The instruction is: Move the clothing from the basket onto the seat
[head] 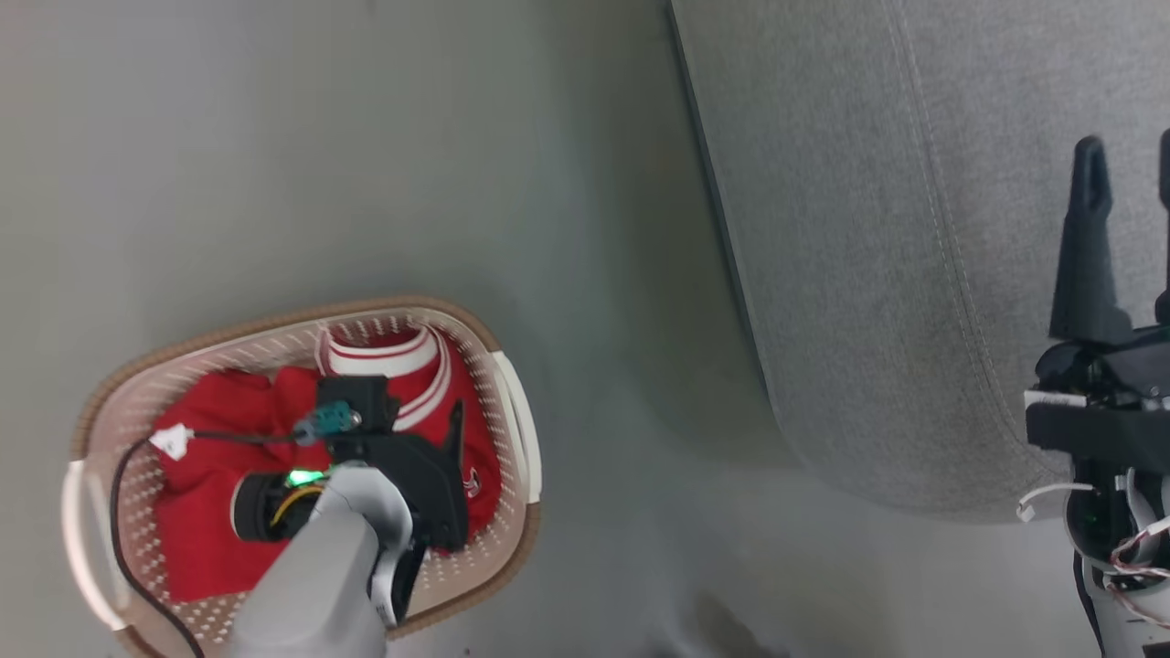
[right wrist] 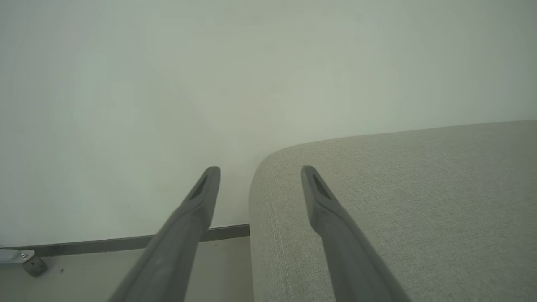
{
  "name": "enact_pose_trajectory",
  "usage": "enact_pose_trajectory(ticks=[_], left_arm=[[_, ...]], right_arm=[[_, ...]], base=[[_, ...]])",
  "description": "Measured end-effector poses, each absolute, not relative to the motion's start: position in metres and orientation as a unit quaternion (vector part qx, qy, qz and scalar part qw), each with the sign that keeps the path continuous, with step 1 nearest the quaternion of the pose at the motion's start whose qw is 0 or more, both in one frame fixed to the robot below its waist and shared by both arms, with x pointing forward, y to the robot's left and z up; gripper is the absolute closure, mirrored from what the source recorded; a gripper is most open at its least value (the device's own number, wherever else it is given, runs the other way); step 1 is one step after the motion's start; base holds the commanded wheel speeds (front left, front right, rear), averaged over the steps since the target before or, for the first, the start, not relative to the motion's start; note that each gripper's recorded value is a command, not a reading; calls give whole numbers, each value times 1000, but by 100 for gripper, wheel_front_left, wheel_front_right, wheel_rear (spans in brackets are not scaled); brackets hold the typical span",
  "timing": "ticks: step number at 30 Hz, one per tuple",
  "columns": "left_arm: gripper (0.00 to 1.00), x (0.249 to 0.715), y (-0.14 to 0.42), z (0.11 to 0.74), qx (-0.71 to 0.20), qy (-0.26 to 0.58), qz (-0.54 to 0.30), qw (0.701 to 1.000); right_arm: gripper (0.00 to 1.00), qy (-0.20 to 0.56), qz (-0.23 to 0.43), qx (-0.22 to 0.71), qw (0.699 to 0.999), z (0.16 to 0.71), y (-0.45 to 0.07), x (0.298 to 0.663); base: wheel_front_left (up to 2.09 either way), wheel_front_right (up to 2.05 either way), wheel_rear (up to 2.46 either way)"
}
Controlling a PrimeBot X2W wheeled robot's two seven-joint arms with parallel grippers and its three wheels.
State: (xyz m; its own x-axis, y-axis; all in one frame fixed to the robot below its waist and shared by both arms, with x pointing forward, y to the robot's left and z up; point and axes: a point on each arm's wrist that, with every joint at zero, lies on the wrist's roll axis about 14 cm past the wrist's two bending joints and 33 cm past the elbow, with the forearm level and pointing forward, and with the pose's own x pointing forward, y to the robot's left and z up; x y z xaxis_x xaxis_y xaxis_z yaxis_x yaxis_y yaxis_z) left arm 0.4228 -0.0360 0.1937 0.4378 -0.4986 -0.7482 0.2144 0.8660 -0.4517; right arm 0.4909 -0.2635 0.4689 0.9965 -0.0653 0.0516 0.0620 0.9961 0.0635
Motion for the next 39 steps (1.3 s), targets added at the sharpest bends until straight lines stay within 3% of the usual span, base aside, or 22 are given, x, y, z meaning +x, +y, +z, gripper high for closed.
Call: enact_pose_trajectory(ticks=[17,29,30,32,39], left_arm=[[0,425,-32,100,-125,560,-179,799],[0,398,-30,68,-90,609,-181,767],[5,396,-29,67,-86,613,-179,765],[100,395,-28,66,-82,618,-178,761],[100,391,-23,63,-74,631,-170,753]], right_arm=[[0,34,-80,21,996,414,-293,487],[0,52,-89,18,994,396,-299,485],[0,52,-89,19,995,396,-298,485],[0,52,-89,18,995,396,-299,486],[0,50,-83,18,995,395,-296,488]], base=[[0,0,0],[0,0,0],[0,0,0],[0,0,0],[0,0,0]])
